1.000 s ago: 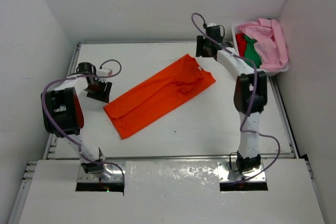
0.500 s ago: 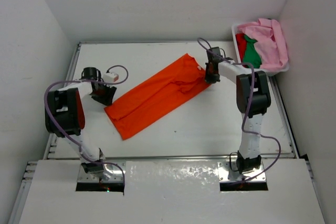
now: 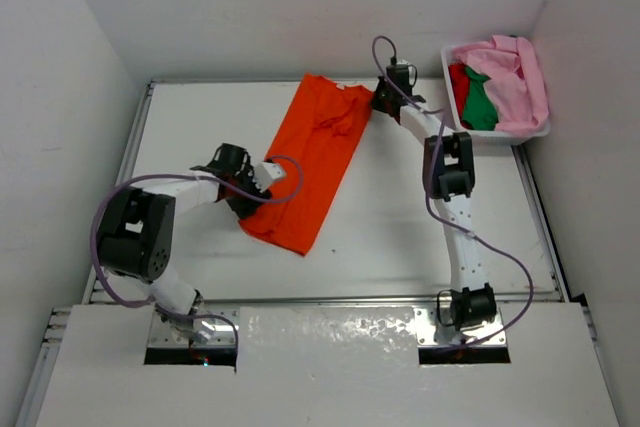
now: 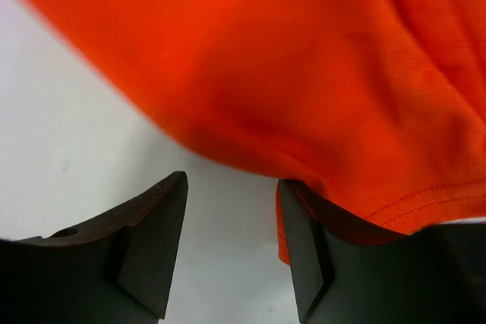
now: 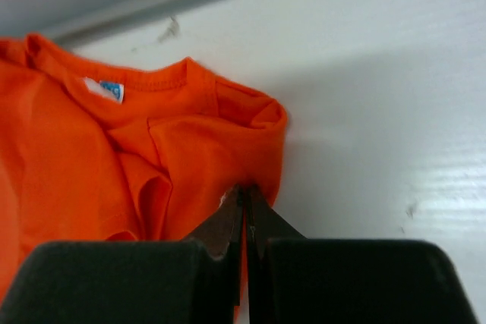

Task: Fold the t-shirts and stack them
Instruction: Rotate the tshirt 90 degrees

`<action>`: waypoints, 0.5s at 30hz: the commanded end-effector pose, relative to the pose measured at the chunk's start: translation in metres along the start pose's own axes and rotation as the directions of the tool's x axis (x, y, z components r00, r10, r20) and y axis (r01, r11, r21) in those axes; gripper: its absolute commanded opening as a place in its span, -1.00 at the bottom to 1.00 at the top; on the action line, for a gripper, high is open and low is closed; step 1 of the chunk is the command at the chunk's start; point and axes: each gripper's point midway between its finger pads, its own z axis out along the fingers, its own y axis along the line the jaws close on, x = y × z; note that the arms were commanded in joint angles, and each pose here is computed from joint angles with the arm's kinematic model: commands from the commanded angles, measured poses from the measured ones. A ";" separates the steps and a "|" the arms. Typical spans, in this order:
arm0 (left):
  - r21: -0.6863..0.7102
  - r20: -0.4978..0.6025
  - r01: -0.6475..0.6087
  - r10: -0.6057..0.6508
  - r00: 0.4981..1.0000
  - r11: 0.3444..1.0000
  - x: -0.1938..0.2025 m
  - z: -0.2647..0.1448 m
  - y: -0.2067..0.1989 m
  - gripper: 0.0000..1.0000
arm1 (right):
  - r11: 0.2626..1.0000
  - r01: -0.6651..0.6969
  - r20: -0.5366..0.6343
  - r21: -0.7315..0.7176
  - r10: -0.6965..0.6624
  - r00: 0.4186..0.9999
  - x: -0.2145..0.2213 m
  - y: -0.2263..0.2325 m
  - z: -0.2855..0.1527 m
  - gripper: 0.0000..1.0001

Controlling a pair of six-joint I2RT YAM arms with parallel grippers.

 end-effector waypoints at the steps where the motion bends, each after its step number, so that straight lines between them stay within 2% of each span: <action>1: 0.252 -0.250 0.032 0.033 0.968 0.967 0.059 0.014 -0.084 0.02 | 0.999 -0.047 0.141 -0.009 0.048 0.989 -0.001 0.011 0.025 -1.00; 3: 0.245 -0.241 0.060 0.001 0.971 0.968 0.052 0.015 -0.083 0.02 | 0.998 -0.060 0.210 -0.020 0.063 0.976 -0.023 0.015 0.025 -1.00; 5: 0.258 -0.251 0.066 0.001 0.968 0.964 0.055 0.013 -0.086 0.02 | 0.998 -0.066 0.264 -0.015 0.068 0.962 -0.043 0.011 0.021 -0.92; 10: 0.253 -0.257 0.097 -0.029 0.966 0.963 0.061 0.008 -0.090 0.02 | 0.998 0.031 0.319 -0.062 -0.009 0.948 -0.085 0.023 -0.012 -0.29; 12: 0.224 -0.252 0.112 -0.054 0.966 0.968 0.060 0.002 -0.083 0.03 | 0.996 0.071 0.328 -0.055 -0.049 0.943 -0.108 0.034 -0.039 -0.20; 14: 0.179 -0.244 0.124 -0.078 0.967 0.976 0.058 -0.004 -0.073 0.04 | 0.996 0.089 0.284 -0.028 -0.078 0.956 -0.107 0.033 -0.057 -0.05; 15: 0.130 -0.257 0.153 -0.116 0.959 0.980 0.062 -0.007 -0.063 0.04 | 0.994 0.094 0.306 -0.050 -0.075 0.949 -0.128 0.048 -0.086 0.00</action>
